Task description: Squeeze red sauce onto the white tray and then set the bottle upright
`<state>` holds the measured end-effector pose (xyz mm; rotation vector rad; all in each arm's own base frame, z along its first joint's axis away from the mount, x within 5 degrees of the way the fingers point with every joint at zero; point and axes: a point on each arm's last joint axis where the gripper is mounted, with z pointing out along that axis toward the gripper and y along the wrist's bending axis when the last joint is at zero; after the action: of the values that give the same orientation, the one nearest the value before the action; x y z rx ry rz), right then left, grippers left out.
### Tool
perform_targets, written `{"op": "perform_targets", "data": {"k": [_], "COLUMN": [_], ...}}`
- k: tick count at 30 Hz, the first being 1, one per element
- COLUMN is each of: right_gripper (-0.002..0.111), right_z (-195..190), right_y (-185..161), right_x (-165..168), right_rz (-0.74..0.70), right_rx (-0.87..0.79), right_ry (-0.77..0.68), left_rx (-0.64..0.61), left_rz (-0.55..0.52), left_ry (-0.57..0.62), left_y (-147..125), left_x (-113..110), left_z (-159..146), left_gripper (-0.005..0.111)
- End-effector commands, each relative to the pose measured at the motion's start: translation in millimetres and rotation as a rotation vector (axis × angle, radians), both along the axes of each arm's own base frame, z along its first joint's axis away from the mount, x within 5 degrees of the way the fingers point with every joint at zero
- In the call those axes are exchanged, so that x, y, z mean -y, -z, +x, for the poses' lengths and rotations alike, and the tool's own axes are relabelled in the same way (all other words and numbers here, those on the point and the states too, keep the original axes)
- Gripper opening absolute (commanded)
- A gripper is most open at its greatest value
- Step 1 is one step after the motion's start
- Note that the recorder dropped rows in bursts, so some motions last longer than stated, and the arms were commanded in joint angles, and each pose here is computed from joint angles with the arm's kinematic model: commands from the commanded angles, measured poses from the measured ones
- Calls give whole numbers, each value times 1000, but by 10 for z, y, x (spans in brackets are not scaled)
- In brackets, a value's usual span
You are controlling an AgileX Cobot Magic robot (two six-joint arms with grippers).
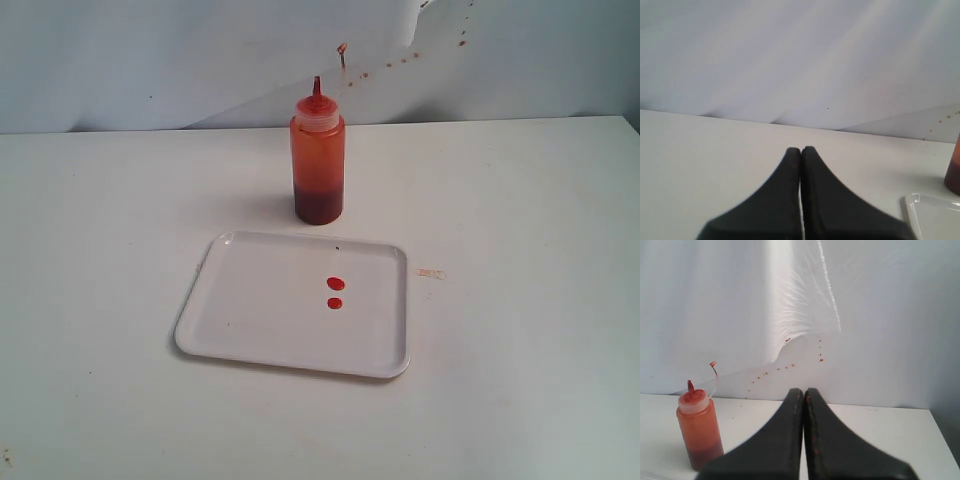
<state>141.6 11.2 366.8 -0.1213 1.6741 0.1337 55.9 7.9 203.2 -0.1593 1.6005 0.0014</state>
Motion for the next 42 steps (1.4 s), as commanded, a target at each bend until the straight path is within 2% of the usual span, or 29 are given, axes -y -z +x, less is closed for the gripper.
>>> {"op": "perform_targets", "data": {"k": [1,7,13,17,27,42], "right_gripper": [0,0,0,0,0,0], "right_z": [-6,-6,-6,-6,-6,-6], "right_y": [7,7,7,7,7,7], "right_x": [7,7,7,7,7,7], "right_rz": [5,5,5,5,5,5], "right_rx": [2,2,2,2,2,2], "right_ry": [7,7,7,7,7,7], "left_rx": [-25,-25,-40,-137,-131,-129], "left_rz": [-7,-23,-282,-299,-497,-489], "left_ry": [-13,-11,9,-19,15,14], "left_y": [37,38,72,163,163,161], "left_x": [-10,-8,27,15,68,66], "left_z": [-2,-2,-1,-16,-13,-13], "left_gripper": [0,0,0,0,0,0]}}
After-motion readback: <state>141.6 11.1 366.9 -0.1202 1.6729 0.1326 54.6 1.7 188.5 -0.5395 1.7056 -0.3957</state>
